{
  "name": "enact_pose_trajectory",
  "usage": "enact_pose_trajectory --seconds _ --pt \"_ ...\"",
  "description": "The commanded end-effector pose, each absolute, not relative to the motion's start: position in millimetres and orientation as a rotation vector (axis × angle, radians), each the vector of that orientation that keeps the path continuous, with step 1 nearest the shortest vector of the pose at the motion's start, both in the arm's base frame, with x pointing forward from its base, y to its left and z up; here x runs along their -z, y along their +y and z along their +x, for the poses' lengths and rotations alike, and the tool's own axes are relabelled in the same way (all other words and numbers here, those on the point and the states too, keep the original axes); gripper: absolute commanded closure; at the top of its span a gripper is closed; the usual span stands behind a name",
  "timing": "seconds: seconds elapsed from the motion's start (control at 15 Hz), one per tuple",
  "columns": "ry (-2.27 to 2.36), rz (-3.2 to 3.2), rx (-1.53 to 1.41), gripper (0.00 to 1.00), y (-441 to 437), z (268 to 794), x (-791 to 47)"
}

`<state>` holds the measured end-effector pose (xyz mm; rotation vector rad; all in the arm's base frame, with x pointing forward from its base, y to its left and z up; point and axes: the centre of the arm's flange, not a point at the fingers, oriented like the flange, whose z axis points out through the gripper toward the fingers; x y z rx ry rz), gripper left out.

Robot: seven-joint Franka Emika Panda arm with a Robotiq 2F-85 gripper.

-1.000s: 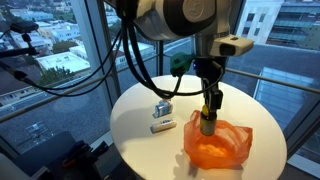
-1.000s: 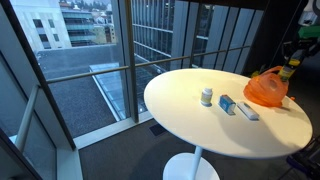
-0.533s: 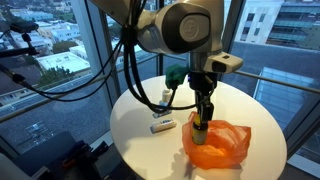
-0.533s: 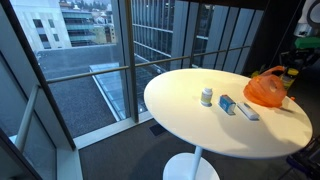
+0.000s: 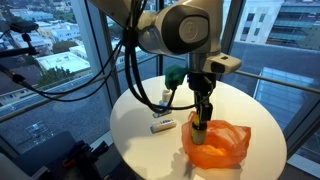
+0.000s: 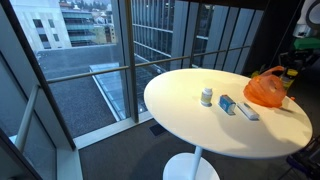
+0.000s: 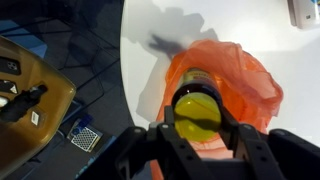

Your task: Pick up the yellow and brown bottle and put it in the plastic bag

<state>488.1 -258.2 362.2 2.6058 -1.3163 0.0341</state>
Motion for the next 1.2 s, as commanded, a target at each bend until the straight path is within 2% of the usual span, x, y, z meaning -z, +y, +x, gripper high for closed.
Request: enact_pose_trajectory --seconds 0.0,0.67,1.13 --pt "-1.326 2.594 -0.056 0.79 -252 504 -360" --pt "-1.366 2.531 -0.067 0.79 -259 531 -328" --pt "-1.329 2.499 0.059 0.79 -262 521 -286"
